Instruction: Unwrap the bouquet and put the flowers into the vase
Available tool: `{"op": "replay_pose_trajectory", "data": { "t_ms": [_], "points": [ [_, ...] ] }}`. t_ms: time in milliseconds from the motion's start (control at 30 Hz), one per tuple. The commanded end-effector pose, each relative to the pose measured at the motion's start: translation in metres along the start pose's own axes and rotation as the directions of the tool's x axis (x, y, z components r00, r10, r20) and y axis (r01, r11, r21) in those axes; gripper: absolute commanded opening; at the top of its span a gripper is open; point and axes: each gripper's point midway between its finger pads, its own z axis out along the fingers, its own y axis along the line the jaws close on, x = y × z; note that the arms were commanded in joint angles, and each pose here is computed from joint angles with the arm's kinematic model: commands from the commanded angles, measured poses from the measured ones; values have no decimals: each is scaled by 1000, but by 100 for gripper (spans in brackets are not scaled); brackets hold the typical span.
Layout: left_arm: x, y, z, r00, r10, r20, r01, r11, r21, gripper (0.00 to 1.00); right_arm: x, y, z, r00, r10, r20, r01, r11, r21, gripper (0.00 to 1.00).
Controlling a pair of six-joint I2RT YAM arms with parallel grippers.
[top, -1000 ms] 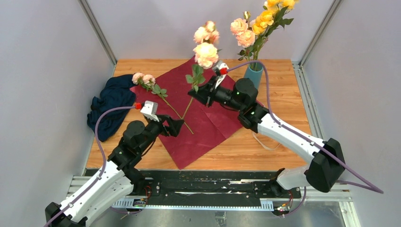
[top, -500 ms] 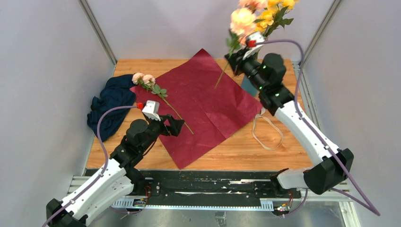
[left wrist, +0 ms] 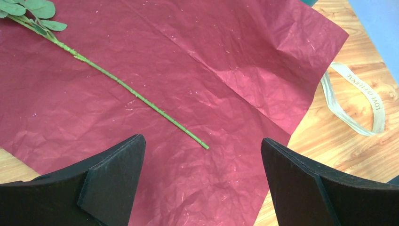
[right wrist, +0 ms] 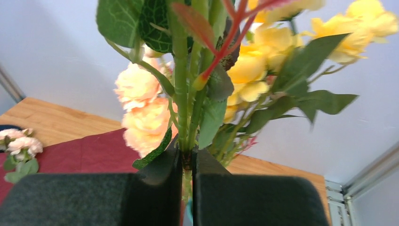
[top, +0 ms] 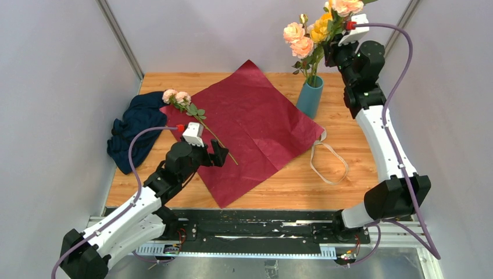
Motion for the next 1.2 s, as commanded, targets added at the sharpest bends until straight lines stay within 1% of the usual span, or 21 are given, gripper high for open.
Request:
{"op": "replay_pose_trajectory", "data": {
  "t_ms": [0,333,700,900,1033,1167],
  "points": [
    [-6,1,3,1000,9,29,-9,1000,-5,100,-32,-32,-8,998,17,60,-20,999,43,0],
    [-4,0,5,1000,6,24,-5,1000,-3,100,-43,-76,-31,995,44,87,-54,993,109,0],
    [-4,2,4,1000,9,29,-9,1000,-11,100,-40,-73,-29,989,97,107,-104,993,61,0],
    [-3,3,3,1000,6,30,-6,1000,-14,99,-10,-68,-16,987,141,72,-143,990,14,0],
    [-2,4,4,1000,5,28,-5,1000,-17,99,27,-64,-7,987,157,23,-158,987,6,0],
    [-1,4,5,1000,6,21,-5,1000,-18,99,63,-58,0,989,141,-33,-140,990,21,0]
  ]
}}
